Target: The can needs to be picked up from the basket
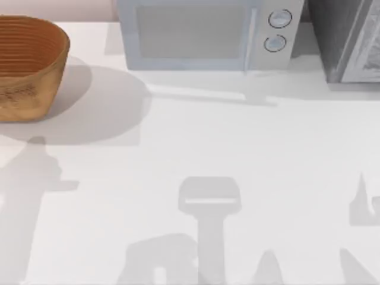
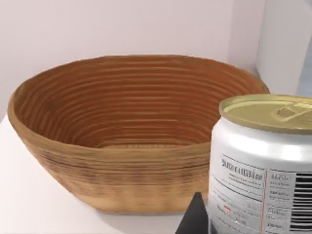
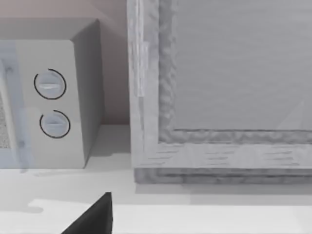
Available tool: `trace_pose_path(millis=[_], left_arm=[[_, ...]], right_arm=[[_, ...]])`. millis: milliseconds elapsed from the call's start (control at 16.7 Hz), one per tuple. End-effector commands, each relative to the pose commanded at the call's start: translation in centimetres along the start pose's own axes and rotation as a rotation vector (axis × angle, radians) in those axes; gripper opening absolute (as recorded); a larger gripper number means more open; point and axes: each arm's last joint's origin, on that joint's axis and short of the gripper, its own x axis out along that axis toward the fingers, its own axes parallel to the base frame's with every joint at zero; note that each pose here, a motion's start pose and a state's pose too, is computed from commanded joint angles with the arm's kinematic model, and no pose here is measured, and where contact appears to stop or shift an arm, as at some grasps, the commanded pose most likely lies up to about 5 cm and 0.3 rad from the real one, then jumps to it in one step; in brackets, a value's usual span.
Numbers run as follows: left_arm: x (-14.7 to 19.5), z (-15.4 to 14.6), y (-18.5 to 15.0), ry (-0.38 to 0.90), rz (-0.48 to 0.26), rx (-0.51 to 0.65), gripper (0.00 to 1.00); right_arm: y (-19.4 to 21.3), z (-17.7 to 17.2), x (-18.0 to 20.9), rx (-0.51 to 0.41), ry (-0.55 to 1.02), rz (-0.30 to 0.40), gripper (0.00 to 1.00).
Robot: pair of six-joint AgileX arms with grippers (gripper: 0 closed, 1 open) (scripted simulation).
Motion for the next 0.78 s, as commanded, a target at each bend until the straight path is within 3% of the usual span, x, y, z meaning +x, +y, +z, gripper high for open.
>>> trace_pose_path(millis=[360, 780], left_arm=[[-0.4, -8.5, -0.6, -0.215, 0.000, -0.016, 0.00], [-0.1, -10.0, -0.6, -0.250, 0.003, -0.021, 0.00]], right_arm=[[0.0, 0.0, 0.0, 0.000, 0.000, 0.000, 1.00], [0.0, 0.0, 0.0, 0.000, 0.000, 0.000, 1.00]])
